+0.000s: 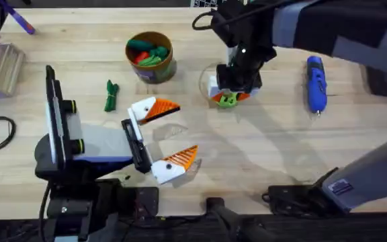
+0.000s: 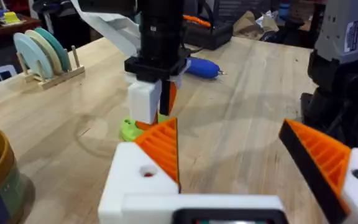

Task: Pick up the gripper from the table and insert it into the empty holder that is missing its gripper. Then pick up a screw, insert it into the mounting hole, and use the screwdriver to tighten it. Finally, clean up the table by picking up the vegetable and placing it into the bucket.

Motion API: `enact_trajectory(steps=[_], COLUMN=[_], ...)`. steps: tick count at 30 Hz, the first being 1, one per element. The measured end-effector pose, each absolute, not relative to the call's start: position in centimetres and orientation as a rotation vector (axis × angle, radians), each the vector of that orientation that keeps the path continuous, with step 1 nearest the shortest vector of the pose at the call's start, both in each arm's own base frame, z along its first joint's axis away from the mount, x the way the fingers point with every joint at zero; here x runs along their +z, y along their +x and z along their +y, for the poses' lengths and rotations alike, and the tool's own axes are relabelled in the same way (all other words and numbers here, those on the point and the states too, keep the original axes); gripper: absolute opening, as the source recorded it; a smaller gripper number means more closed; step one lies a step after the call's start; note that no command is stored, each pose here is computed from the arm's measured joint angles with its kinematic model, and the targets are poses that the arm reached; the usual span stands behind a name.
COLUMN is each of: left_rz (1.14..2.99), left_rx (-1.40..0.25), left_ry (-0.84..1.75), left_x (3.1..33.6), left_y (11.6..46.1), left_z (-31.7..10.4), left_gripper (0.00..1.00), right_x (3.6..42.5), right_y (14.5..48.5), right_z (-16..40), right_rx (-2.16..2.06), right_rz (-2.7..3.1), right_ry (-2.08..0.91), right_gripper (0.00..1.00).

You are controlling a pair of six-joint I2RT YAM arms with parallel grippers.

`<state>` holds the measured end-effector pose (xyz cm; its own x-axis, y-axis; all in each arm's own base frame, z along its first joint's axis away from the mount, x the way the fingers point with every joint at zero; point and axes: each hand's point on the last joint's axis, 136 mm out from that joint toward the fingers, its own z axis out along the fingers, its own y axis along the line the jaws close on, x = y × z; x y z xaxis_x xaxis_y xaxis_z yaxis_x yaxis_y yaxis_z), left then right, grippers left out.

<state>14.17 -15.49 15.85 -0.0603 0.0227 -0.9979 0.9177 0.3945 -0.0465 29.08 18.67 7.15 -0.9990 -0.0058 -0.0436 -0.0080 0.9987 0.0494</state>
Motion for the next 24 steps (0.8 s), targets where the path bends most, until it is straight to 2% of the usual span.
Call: enact_trajectory(steps=[13, 24], left_rz=[1.438, 1.438], left_rx=[-0.926, -0.926], left_ry=[0.902, 0.902], left_x=[15.8, 15.8], left_y=[14.2, 14.2], left_z=[-15.5, -15.5], left_gripper=[0.986, 0.986], right_x=[6.1, 6.1], right_y=[29.1, 29.5], right_z=[18.9, 19.2], right_rx=[0.06, 0.078], right_rz=[3.116, 3.096], right_ry=[-0.014, -0.014], right_gripper=[0.544, 0.412])
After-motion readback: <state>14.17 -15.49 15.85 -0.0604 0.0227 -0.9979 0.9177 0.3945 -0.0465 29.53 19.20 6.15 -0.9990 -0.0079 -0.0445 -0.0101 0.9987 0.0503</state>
